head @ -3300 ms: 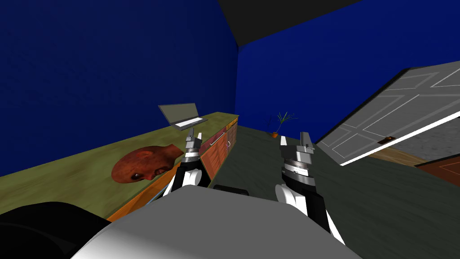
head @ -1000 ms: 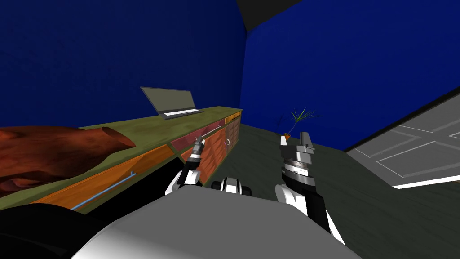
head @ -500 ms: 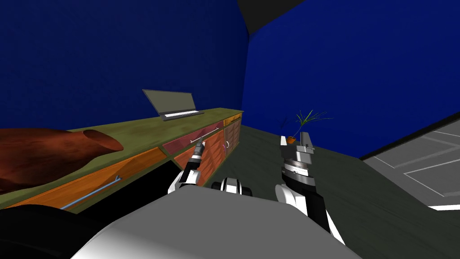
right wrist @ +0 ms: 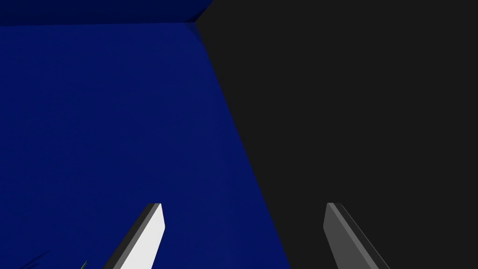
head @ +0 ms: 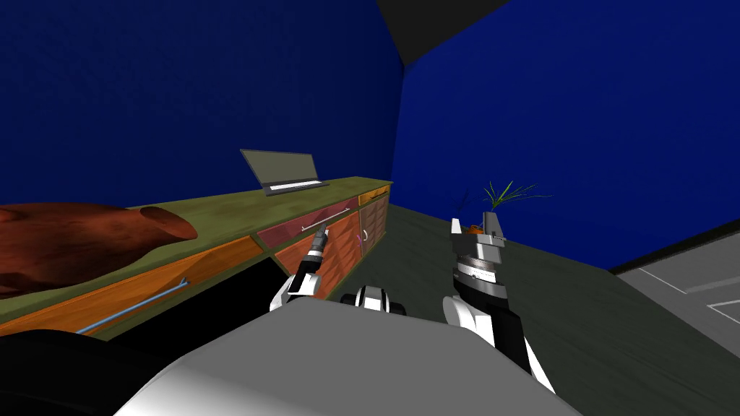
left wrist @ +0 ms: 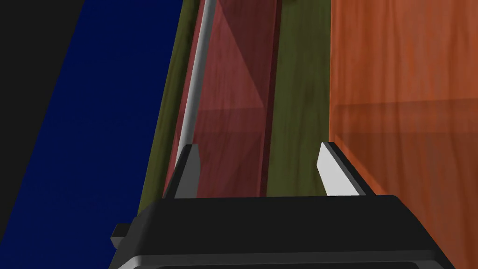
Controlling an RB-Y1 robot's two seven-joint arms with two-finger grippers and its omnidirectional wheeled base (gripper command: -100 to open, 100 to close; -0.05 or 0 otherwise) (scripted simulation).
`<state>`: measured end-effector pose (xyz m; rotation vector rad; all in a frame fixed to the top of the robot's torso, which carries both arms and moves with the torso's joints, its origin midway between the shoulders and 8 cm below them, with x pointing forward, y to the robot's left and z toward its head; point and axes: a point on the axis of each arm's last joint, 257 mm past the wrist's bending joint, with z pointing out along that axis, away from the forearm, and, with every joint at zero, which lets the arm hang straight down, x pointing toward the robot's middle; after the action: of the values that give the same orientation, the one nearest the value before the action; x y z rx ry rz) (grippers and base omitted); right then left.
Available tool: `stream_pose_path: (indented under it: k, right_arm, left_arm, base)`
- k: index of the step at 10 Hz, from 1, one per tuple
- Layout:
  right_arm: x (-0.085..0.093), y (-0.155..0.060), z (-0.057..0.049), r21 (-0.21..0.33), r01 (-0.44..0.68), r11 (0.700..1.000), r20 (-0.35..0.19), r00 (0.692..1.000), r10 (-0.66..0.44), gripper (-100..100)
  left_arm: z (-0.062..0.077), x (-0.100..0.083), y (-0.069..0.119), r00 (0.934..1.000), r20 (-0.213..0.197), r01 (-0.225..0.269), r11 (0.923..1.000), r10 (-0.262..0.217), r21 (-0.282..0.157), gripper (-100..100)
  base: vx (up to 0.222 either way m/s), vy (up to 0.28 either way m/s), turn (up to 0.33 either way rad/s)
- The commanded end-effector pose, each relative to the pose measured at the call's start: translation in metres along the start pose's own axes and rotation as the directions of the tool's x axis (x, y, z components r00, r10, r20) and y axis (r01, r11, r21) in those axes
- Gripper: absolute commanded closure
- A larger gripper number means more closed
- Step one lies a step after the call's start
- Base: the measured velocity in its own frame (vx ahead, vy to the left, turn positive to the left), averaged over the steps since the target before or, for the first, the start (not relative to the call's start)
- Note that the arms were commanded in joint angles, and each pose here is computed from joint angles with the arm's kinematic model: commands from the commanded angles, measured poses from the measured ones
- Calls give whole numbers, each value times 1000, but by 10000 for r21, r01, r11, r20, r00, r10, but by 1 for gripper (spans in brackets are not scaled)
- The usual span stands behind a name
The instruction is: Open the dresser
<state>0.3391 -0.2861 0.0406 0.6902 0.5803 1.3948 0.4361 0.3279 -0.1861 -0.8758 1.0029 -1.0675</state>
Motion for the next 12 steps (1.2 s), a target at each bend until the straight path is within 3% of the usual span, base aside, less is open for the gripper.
stream_pose_path:
  k: [1,7,12]
  right_arm:
    - [0,0,0,0,1,10000,-1,10000,-1,0]
    - [0,0,0,0,0,10000,0,10000,0,0]
    - [0,0,0,1,0,10000,0,10000,0,0]
  left_arm:
    - [-2,5,26,9999,-69,-86,9985,83,-533,-100]
    - [-10,1,78,9989,-112,-467,9875,455,-1508,-100]
    - [-27,-1,125,9974,-205,-726,9664,697,-2466,-100]
  base:
    - [73,-61,118]
    - [89,-101,86]
    - [94,-99,83]
